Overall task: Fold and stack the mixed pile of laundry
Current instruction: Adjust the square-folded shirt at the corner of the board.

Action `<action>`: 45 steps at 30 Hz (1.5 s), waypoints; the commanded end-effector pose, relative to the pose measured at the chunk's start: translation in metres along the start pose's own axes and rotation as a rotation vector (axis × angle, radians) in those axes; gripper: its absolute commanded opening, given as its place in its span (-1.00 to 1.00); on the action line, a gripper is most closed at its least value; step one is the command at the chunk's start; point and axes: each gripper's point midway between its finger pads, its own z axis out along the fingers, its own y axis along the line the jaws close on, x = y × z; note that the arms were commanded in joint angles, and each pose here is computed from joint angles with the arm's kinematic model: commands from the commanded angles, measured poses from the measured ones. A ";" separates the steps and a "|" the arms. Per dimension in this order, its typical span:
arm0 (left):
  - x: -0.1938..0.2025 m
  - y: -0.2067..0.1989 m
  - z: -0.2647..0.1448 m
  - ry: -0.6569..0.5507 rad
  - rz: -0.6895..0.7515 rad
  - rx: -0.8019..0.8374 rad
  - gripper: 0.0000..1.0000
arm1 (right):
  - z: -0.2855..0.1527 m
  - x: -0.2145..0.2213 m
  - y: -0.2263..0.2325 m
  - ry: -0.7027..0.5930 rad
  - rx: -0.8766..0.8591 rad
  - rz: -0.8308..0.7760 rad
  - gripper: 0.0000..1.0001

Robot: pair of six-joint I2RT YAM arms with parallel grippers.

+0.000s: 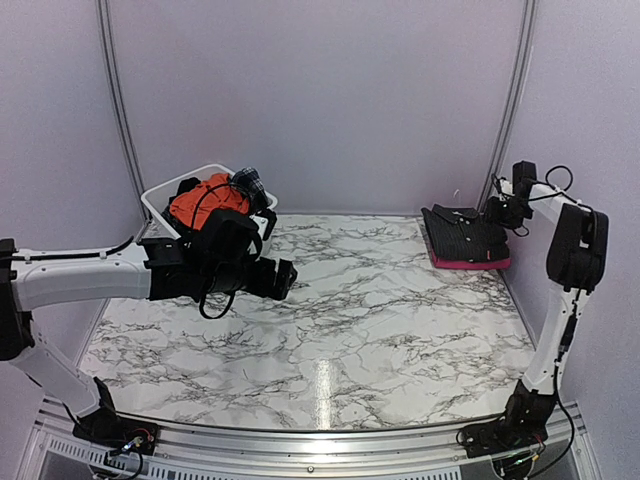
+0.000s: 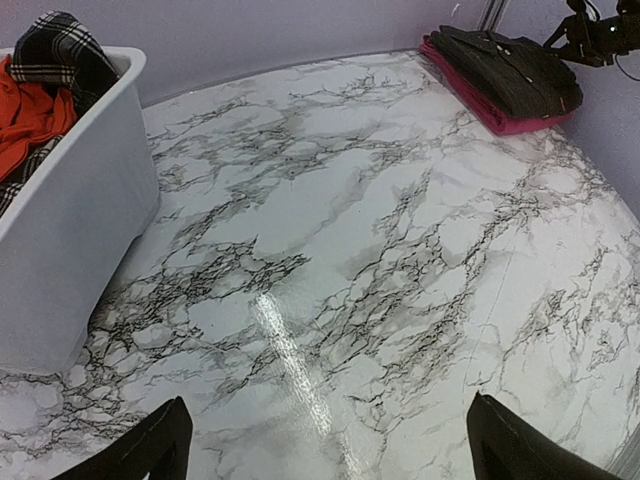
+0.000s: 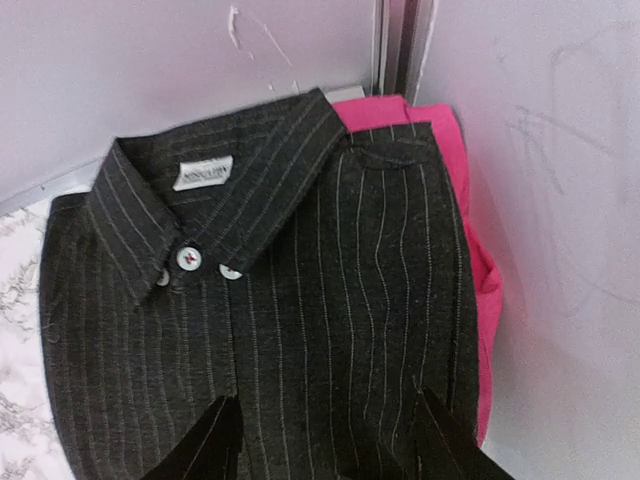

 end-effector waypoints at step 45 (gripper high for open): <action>0.073 0.126 -0.133 0.121 -0.481 -0.182 0.98 | -0.264 0.157 0.183 -0.237 -0.538 -0.120 0.97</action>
